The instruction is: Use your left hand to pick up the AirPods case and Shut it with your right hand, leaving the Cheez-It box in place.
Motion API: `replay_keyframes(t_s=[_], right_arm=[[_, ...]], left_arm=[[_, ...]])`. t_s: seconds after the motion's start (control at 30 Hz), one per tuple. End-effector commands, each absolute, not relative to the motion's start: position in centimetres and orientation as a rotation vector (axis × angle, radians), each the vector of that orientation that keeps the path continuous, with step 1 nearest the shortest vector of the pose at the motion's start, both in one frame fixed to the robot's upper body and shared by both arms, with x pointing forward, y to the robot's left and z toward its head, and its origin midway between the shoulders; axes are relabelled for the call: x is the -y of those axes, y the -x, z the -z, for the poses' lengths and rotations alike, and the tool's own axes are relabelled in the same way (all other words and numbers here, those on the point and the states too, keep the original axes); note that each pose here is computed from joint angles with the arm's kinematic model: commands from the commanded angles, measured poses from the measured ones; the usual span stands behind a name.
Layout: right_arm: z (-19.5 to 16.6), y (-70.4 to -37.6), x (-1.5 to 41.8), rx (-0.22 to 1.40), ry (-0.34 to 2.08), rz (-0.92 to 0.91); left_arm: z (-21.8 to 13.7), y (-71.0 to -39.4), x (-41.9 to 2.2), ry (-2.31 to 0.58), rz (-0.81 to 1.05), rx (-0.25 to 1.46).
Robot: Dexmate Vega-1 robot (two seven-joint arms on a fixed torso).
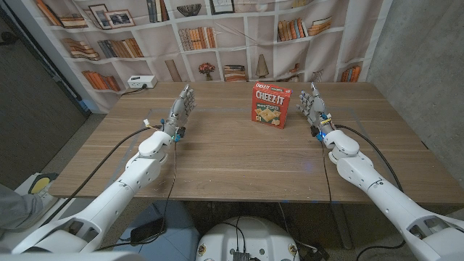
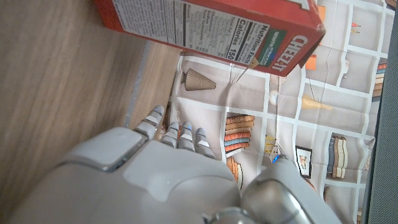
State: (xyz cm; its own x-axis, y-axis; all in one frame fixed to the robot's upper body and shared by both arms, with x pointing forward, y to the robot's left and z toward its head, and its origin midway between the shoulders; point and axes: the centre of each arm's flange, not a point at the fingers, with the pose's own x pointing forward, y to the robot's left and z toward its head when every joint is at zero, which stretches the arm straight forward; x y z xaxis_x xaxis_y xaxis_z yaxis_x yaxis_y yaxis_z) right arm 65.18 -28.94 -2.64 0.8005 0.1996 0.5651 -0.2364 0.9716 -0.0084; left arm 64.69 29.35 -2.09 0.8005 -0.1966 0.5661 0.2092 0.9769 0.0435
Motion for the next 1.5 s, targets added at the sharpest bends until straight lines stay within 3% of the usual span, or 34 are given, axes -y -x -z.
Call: replay_keyframes(t_s=[0.03, 0.67, 0.73, 0.83, 0.97, 1.03, 1.33, 1.5], right_arm=[[2.4, -65.3, 28.8, 0.592, -0.075, -0.273], [2.3, -65.9, 28.2, 0.595, -0.068, -0.279], [2.1, -65.8, 28.1, 0.618, -0.043, -0.251], [2.4, -66.3, 28.0, 0.615, -0.079, -0.269], [2.4, -66.3, 27.9, 0.651, -0.061, -0.245], [2.1, -66.2, 28.1, 0.634, -0.055, -0.253], [0.1, -66.1, 28.7, 0.648, 0.028, -0.304], [0.6, -66.4, 28.6, 0.654, 0.013, -0.295]], left_arm=[[1.4, -64.1, -29.4, 0.015, 0.216, 0.619], [0.7, -63.6, -30.4, -0.147, 0.114, 0.655], [0.8, -63.0, -30.1, -0.232, 0.024, 0.643], [1.2, -63.2, -30.0, -0.162, 0.089, 0.628], [1.2, -62.7, -30.2, -0.216, 0.005, 0.636], [0.8, -63.2, -30.6, -0.237, 0.108, 0.615], [1.2, -62.4, -29.4, -0.241, -0.018, 0.666], [1.3, -61.9, -29.2, -0.299, -0.046, 0.683]])
